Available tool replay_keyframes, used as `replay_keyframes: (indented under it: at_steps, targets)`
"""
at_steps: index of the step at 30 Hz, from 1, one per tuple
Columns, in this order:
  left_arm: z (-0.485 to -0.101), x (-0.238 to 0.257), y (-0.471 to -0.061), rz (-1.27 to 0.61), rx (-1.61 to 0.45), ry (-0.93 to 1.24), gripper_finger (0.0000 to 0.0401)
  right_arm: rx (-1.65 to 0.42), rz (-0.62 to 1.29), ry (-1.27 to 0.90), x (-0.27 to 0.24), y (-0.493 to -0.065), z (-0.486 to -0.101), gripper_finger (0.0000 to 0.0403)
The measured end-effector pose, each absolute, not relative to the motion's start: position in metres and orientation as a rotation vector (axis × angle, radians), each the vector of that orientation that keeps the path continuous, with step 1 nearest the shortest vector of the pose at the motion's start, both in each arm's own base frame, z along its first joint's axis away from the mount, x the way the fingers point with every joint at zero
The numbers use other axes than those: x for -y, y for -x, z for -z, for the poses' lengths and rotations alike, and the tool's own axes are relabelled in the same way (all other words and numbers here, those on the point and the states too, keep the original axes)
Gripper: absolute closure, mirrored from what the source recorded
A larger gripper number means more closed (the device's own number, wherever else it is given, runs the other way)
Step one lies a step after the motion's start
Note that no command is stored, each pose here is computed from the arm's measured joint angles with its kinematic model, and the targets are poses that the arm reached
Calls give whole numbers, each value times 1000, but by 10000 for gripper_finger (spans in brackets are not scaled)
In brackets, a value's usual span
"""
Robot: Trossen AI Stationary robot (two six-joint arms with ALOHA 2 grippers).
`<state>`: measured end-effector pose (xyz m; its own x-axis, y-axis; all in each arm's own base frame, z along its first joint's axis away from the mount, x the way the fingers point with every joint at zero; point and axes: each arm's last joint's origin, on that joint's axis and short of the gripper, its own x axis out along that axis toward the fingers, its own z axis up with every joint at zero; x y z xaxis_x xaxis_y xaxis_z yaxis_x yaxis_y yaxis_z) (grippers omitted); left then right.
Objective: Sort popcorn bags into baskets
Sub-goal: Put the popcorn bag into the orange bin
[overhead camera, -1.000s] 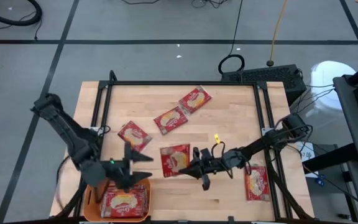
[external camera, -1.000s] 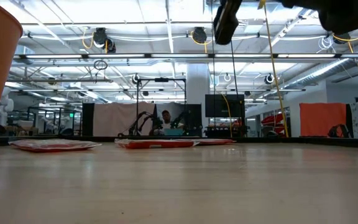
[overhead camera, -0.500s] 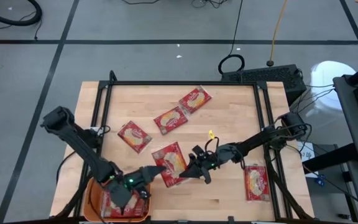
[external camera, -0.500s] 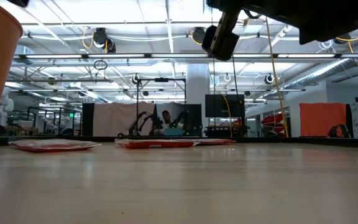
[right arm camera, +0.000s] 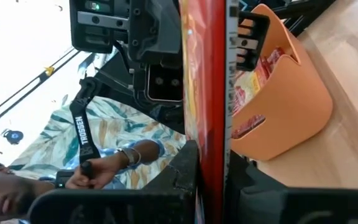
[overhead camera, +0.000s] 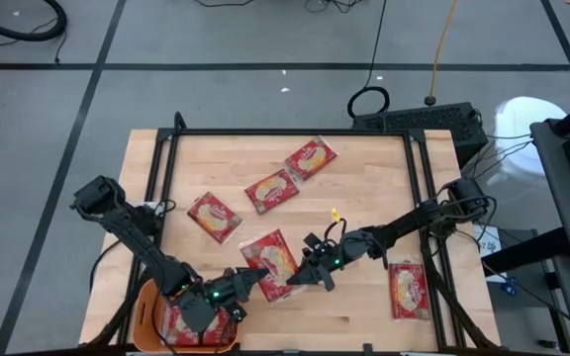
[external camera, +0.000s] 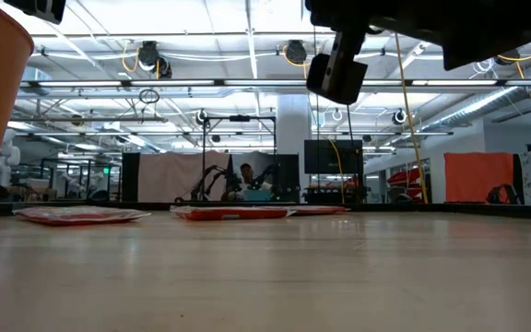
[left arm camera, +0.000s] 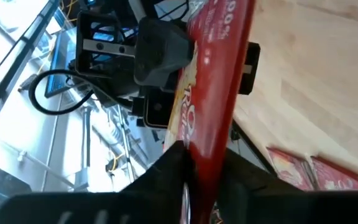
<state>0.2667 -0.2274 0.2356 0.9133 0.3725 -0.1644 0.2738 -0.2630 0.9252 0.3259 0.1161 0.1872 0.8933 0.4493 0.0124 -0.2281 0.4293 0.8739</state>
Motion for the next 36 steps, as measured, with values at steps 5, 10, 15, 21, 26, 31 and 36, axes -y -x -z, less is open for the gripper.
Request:
replay_keyframes:
  at_steps: [5,10,15,21,26,31,36]
  targets:
    - [-235,229,-265,-91,-475,-1883,378,-232,-421,-1045,-111,-327,-187,387]
    - [-235,229,-265,-111,-487,-1870,380,-207,-390,-1003,-108,-329,-187,373]
    - [-235,229,-265,-114,-476,-1826,354,-141,-361,-951,-106,-329,-190,306]
    - [-236,229,-265,-131,-473,-1785,378,16,-369,-887,-104,-328,-203,209]
    - [-244,227,-261,-210,-464,-1647,373,85,-311,-737,-106,-320,-221,164]
    - [-264,230,-244,-234,-398,-1521,361,199,-193,-520,-113,-303,-249,159]
    - [-290,226,-227,-270,-322,-1323,379,274,-56,-342,-120,-283,-276,160]
